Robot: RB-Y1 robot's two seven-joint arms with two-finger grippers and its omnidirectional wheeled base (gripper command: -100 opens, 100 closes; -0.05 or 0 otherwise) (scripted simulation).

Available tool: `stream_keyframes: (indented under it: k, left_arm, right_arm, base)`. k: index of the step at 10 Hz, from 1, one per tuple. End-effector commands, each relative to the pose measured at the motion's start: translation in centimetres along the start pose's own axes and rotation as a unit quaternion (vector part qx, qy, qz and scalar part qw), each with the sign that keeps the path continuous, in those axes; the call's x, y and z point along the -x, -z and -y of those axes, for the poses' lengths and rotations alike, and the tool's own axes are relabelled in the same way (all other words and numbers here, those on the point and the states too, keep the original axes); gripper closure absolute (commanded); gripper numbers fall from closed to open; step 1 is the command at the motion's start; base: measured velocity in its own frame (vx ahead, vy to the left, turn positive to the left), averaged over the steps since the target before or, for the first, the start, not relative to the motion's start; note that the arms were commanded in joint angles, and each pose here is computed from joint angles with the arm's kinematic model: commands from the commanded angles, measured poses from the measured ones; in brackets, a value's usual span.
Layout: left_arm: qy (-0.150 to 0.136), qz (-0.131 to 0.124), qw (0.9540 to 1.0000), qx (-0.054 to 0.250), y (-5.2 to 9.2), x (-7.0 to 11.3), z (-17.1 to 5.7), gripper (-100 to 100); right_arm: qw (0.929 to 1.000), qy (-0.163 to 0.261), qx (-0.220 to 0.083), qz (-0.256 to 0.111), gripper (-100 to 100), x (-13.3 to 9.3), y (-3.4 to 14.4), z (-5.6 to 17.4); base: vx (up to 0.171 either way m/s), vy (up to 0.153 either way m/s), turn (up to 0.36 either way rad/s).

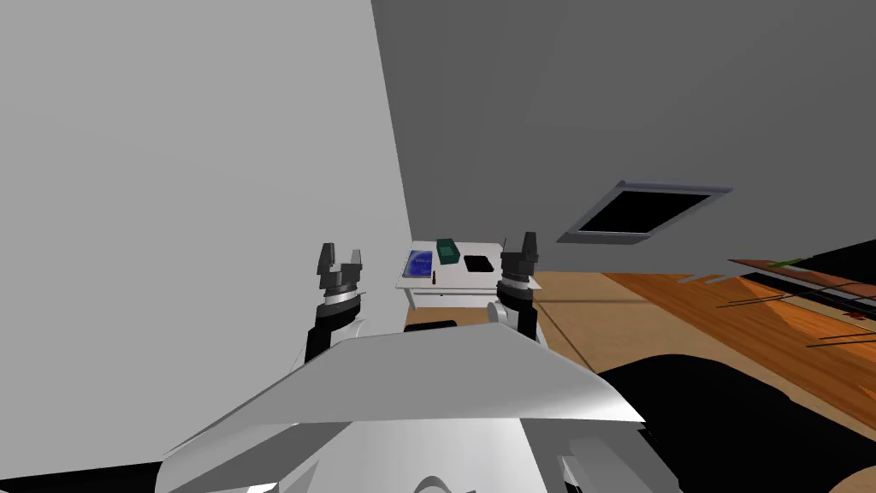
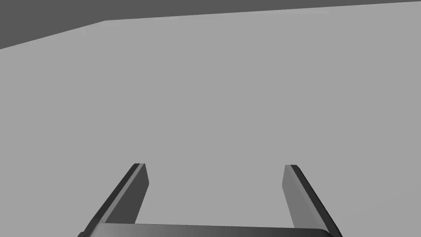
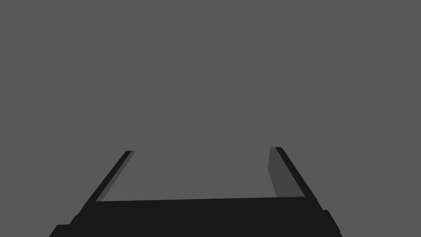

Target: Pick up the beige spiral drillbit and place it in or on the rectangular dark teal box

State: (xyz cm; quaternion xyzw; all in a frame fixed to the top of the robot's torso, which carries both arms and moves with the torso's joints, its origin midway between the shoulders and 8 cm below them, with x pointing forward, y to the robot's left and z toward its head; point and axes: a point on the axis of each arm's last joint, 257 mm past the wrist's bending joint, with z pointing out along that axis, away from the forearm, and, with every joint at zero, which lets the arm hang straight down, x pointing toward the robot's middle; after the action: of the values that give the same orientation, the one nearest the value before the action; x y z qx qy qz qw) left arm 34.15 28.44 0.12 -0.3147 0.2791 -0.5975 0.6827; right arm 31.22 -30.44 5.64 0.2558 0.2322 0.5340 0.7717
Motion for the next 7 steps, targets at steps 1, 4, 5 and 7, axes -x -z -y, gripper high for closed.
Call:
stream_keyframes:
  k: [1,4,5,7]
  left_arm:
    - [-0.001,-0.018,0.9995,0.025,0.8,-0.6,-1.6,-100]
    - [0.002,-0.052,0.9946,0.090,3.4,-1.7,-5.7,-100]
    - [0.003,-0.062,0.9918,0.112,4.4,-2.0,-7.1,-100]
    - [0.005,-0.084,0.9834,0.161,6.9,-2.6,-10.0,-100]
  right_arm:
    - [1.0000,0.000,0.000,0.000,0,0.0,0.0,0.0]
    - [1.0000,0.000,0.000,0.000,0,0.0,0.0,0.0]
    - [1.0000,0.000,0.000,0.000,0,0.0,0.0,0.0]
    - [1.0000,0.000,0.000,0.000,0,0.0,0.0,0.0]
  base:
    - [-0.058,-0.038,-0.218]
    - [-0.121,-0.108,-0.232]
    - [-0.107,-0.112,-0.230]
    - [-0.097,-0.088,-0.243]
